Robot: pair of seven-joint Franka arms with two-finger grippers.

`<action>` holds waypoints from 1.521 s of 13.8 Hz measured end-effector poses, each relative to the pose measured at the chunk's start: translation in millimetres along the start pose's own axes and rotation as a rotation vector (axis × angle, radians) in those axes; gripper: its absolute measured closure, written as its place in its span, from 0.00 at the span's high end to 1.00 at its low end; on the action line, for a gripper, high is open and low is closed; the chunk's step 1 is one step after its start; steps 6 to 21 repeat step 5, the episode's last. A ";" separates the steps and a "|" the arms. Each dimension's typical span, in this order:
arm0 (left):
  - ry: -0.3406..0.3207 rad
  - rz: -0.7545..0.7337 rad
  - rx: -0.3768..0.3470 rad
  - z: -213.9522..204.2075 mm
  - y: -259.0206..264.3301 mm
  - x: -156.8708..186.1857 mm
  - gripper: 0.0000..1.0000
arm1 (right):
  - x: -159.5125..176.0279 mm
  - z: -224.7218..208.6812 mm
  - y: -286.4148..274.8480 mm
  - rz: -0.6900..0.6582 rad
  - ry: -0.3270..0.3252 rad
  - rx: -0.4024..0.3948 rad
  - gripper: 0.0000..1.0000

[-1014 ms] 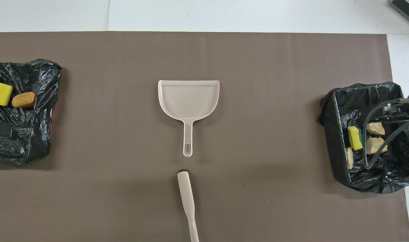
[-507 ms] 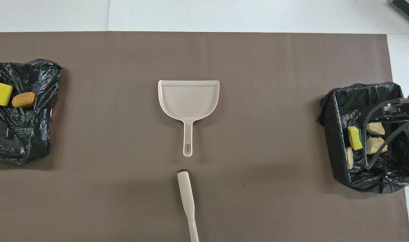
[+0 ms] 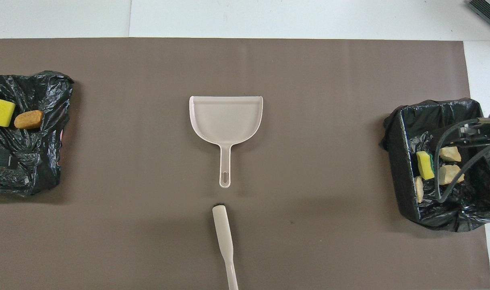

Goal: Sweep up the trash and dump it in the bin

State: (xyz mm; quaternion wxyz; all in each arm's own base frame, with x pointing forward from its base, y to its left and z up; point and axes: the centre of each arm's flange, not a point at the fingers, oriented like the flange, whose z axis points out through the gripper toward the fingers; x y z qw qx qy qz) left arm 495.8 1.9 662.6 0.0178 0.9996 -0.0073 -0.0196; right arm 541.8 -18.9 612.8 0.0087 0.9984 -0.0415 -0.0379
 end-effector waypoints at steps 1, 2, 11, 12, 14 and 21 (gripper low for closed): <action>0.002 0.000 0.000 -0.3 0.2 0.0 1.00 | 0.1 0.0 1.2 0.002 0.000 0.000 1.00; 0.009 0.001 0.000 -1.0 0.9 0.8 1.00 | 0.1 0.0 1.8 0.003 0.000 0.000 1.00; 0.083 -0.021 0.002 -6.7 14.9 9.2 1.00 | 0.2 -0.1 3.6 0.007 0.000 0.000 1.00; 0.083 -0.021 0.002 -6.7 14.9 9.2 1.00 | 0.2 -0.1 3.6 0.007 0.000 0.000 1.00; 0.083 -0.021 0.002 -6.7 14.9 9.2 1.00 | 0.2 -0.1 3.6 0.007 0.000 0.000 1.00; 0.083 -0.021 0.002 -6.7 14.9 9.2 1.00 | 0.2 -0.1 3.6 0.007 0.000 0.000 1.00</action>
